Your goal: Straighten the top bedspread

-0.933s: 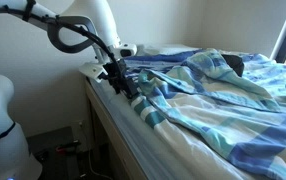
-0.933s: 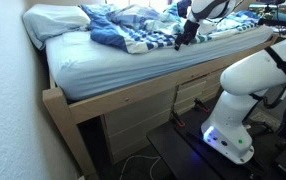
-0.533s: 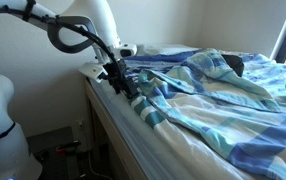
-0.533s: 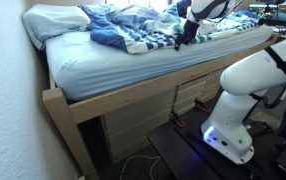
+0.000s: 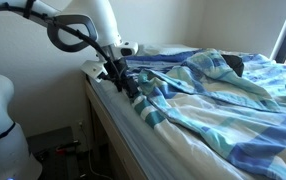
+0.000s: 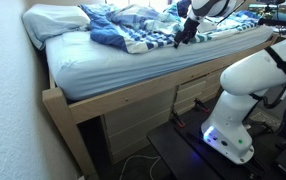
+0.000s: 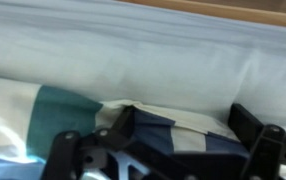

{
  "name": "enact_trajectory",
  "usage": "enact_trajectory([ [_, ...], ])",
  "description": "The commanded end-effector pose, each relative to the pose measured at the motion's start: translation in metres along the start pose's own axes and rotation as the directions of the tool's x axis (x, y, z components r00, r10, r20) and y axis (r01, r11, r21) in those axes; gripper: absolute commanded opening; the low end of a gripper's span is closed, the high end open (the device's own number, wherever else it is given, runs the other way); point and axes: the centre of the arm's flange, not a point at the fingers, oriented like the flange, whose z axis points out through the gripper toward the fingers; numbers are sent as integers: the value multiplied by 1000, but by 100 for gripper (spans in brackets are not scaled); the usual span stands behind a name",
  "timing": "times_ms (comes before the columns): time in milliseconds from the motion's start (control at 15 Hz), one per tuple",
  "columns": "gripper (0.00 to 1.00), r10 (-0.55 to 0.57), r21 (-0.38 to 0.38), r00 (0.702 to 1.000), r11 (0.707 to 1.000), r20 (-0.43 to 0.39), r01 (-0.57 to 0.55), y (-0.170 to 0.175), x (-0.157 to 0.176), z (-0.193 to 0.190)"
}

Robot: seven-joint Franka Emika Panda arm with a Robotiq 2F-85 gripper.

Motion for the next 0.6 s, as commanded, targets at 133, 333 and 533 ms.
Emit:
enact_trajectory([
  [133, 100, 113, 55, 989, 993, -95, -108, 11, 27, -22],
  [333, 100, 138, 51, 983, 990, -120, -133, 13, 38, -37],
  [533, 100, 145, 33, 979, 989, -140, -141, 12, 46, -53],
])
